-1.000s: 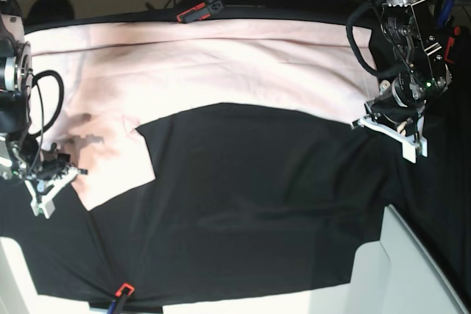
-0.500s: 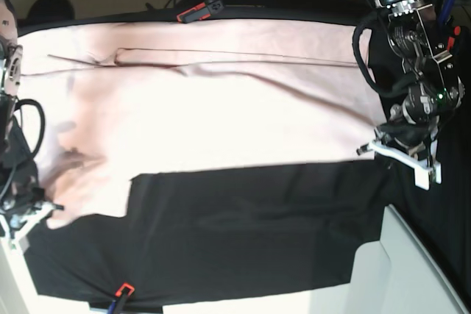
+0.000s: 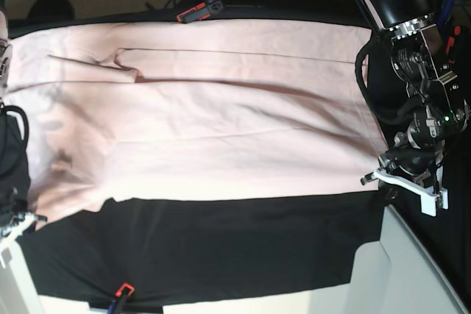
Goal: Fold the T-shirt properly
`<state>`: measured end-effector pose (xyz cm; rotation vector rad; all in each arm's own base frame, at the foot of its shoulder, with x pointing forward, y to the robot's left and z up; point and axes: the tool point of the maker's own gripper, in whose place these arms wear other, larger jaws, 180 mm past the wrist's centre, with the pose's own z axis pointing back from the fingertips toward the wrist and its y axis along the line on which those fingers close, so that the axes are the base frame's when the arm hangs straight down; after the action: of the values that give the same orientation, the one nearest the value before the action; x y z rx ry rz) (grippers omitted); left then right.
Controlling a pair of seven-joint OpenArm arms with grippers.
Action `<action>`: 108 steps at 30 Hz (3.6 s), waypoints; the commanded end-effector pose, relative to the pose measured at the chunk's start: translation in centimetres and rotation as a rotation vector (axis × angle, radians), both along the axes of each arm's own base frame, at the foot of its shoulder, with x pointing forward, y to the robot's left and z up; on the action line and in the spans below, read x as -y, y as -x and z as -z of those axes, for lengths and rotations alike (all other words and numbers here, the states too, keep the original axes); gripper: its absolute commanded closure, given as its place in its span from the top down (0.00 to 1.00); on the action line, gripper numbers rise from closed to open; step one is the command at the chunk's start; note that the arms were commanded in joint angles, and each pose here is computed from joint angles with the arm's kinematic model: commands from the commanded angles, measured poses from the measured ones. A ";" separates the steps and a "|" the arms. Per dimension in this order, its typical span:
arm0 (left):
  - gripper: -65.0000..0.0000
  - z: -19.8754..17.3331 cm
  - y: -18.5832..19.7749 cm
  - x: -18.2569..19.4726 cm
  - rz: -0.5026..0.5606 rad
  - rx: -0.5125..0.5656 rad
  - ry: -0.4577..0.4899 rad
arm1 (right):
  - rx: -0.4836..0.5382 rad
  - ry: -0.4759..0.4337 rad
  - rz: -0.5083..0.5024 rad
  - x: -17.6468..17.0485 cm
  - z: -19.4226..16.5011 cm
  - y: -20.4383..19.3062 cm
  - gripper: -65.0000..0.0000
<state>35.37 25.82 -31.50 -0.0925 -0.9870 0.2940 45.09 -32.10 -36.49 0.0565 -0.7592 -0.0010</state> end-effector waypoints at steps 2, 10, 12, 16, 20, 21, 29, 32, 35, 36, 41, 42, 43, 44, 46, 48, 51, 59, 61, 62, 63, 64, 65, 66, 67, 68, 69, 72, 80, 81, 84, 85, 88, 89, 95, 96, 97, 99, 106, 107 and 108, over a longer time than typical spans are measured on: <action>0.00 -2.2 -1.2 -0.5 -0.005 0.070 -0.019 | 0.113 0.033 0.013 1.6 -4.4 -2.1 0.00; 0.00 -3.4 -2.0 -0.5 -0.006 0.102 -0.019 | 0.167 0.080 0.019 2.9 -7.6 -2.4 0.00; 0.00 -3.5 -2.3 -0.5 -0.007 0.107 -0.018 | 0.188 0.067 0.050 3.8 -8.5 -2.3 0.00; 0.00 -3.7 -2.4 -0.4 -0.004 0.112 -0.017 | 0.155 0.066 0.080 5.0 -8.5 -1.5 0.00; 0.00 -3.6 -2.2 -0.4 -0.003 0.108 -0.020 | 0.153 0.084 0.072 4.9 -8.0 -0.7 0.00; 0.00 -3.6 -2.2 -0.5 -0.003 0.108 -0.021 | 0.165 0.091 0.065 4.8 -8.4 -0.8 0.00; 0.00 -2.5 -1.3 -0.5 -0.004 0.077 -0.023 | 0.267 0.154 0.025 3.7 -12.2 -1.3 0.00; 0.00 -2.1 -1.0 -0.5 -0.004 0.068 -0.023 | 0.264 0.158 0.026 3.8 -12.2 -1.2 0.00; 0.00 -1.8 -0.7 -0.6 -0.004 0.058 -0.026 | 0.254 0.161 0.024 3.9 -11.5 -0.8 0.00; 0.00 -1.7 -0.6 -0.6 -0.004 0.055 -0.026 | 0.252 0.162 0.025 4.0 -11.5 -0.8 0.00; 0.00 -1.6 -0.5 -0.6 -0.005 0.053 -0.029 | 0.255 0.169 0.043 4.5 -11.2 0.4 0.00; 0.00 -1.6 -0.5 -0.6 -0.005 0.051 -0.029 | 0.263 0.166 0.054 4.8 -11.4 0.7 0.00; 0.00 -1.6 -0.5 -0.6 -0.005 0.051 -0.029 | 0.258 0.169 0.059 5.0 -11.1 1.2 0.00; 0.00 -1.5 -0.4 -0.6 -0.005 0.050 -0.029 | 0.248 0.171 0.060 5.1 -10.7 1.6 0.00; 0.00 -1.0 0.0 -0.6 -0.004 0.036 -0.029 | 0.214 0.177 0.064 5.3 -9.9 2.4 0.00; 0.00 -1.2 0.2 -0.5 -0.002 0.041 -0.033 | 0.187 0.184 0.058 5.1 -9.2 3.1 0.00; 0.00 -1.7 0.7 0.0 0.014 0.052 -0.049 | 0.168 0.201 0.044 4.9 -8.5 4.1 0.00; 0.00 1.2 4.0 0.3 0.023 -0.038 -0.054 | 0.080 0.226 0.040 4.6 -6.1 7.7 0.00; 0.00 1.9 4.7 0.3 0.024 -0.061 -0.054 | 0.084 0.211 0.075 4.9 -6.1 8.8 0.00; 0.00 2.3 5.2 0.3 0.024 -0.074 -0.054 | 0.077 0.209 0.089 5.1 -6.1 9.4 0.00; 0.00 2.6 5.5 0.3 0.028 -0.085 -0.054 | 0.064 0.214 0.100 5.4 -6.0 10.1 0.00; 0.00 2.9 5.8 0.3 0.028 -0.093 -0.054 | 0.051 0.214 0.107 5.4 -5.7 10.7 0.00; 0.00 3.2 6.2 0.4 0.028 -0.104 -0.052 | 0.049 0.211 0.111 5.2 -5.5 11.3 0.00; 0.00 3.4 6.4 0.4 0.028 -0.110 -0.052 | 0.047 0.211 0.114 5.0 -5.4 11.8 0.00; 0.00 3.6 6.6 0.4 0.028 -0.116 -0.050 | 0.045 0.217 0.117 5.1 -5.4 12.3 0.00; 0.00 3.8 6.9 0.6 0.028 -0.124 -0.046 | 0.044 0.218 0.118 4.8 -5.2 12.9 0.00; 0.00 4.1 7.2 0.7 0.027 -0.131 -0.040 | 0.040 0.216 0.120 4.6 -4.9 13.4 0.00; 0.00 4.9 7.7 2.0 0.064 -0.156 -0.034 | 0.018 0.205 0.122 4.1 -3.9 14.6 0.00; 0.00 6.9 9.3 5.1 0.151 -0.217 -0.017 | -0.047 0.200 0.123 3.9 -1.7 17.3 0.00; 0.00 7.0 9.4 5.1 0.151 -0.222 -0.016 | -0.049 0.203 0.139 4.2 -1.8 17.9 0.00; 0.00 7.4 10.0 5.0 0.151 -0.238 -0.020 | -0.035 0.207 0.160 4.4 -2.2 18.8 0.00; 0.00 7.5 10.1 5.0 0.150 -0.242 -0.021 | -0.039 0.213 0.160 4.4 -2.2 19.2 0.00; 0.00 7.7 10.3 4.9 0.151 -0.250 -0.025 | -0.057 0.223 0.157 4.4 -1.9 20.2 0.00; 0.00 7.7 10.4 4.8 0.151 -0.252 -0.026 | -0.065 0.224 0.156 4.4 -1.7 20.5 0.00; 0.00 7.6 10.5 3.8 0.157 -0.260 -0.059 | -0.094 0.227 0.154 4.4 -1.0 21.6 0.00; 0.00 7.5 10.5 3.5 0.157 -0.260 -0.067 | -0.097 0.228 0.155 4.5 -1.0 21.7 0.00; 0.00 7.5 10.5 3.3 0.154 -0.260 -0.070 | -0.098 0.228 0.155 4.5 -1.0 21.7 0.00; 0.00 7.3 10.4 3.0 0.151 -0.258 -0.077 | -0.101 0.232 0.169 4.9 -1.1 22.3 0.00; 0.00 9.5 11.2 2.7 0.146 -0.321 -0.060 | -0.116 0.240 0.241 5.6 -2.4 24.1 0.00; 0.00 9.7 11.4 2.7 0.144 -0.328 -0.056 | -0.120 0.237 0.243 5.4 -2.2 24.5 0.00; 0.00 9.9 11.5 2.6 0.143 -0.334 -0.054 | -0.115 0.240 0.240 5.1 -2.3 24.6 0.00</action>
<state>23.02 22.87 -42.36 -0.0673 -0.6106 0.1491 19.98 -36.61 -35.40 -0.2340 -0.6071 -0.1508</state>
